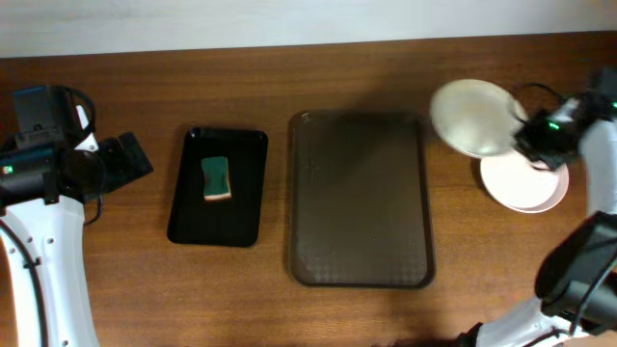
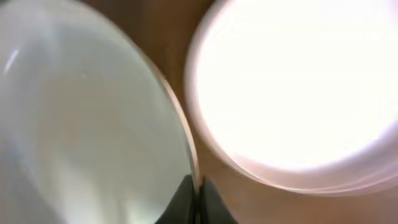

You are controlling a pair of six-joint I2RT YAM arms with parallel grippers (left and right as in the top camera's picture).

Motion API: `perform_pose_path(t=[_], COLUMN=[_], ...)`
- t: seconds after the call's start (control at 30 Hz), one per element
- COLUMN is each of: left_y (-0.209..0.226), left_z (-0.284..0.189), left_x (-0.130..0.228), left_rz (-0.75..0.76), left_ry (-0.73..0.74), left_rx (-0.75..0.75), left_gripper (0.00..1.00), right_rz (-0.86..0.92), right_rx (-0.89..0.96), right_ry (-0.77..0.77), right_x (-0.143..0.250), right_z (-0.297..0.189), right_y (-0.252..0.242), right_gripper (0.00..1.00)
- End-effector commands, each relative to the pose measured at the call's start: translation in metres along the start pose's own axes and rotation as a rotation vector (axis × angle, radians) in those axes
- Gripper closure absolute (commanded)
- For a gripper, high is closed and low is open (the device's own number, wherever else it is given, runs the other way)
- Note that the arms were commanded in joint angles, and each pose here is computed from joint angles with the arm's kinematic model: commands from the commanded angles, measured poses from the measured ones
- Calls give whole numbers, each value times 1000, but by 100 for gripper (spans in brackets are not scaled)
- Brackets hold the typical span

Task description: Clean dirty plates on tray and stack at the side

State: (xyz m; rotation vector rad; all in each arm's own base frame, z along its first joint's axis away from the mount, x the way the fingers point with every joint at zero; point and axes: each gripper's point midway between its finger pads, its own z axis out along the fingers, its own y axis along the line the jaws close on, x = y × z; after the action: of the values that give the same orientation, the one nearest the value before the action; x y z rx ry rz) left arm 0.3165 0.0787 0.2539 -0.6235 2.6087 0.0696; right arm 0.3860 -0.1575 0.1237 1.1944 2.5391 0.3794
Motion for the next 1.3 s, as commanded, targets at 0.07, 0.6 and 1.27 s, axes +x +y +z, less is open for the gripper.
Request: perform_pose_path(t=[0.07,0.6,1.27], left_y=[1,1,1], left_z=[-4,-4,-4], left_x=[-2,-2,-2], left_rz=[1,1,1], left_ry=[-16,-16,-16], left_rx=[1,1,1], left_gripper=[0,0,0], right_rz=[203,-339,-902], right_rx=[248,-223,-300], right_ry=[-108,-251,-91], right_x=[-24,37,183], right_z=[-33,-103,-78], right_y=[-110,59,174], right_gripper=[96,46,2])
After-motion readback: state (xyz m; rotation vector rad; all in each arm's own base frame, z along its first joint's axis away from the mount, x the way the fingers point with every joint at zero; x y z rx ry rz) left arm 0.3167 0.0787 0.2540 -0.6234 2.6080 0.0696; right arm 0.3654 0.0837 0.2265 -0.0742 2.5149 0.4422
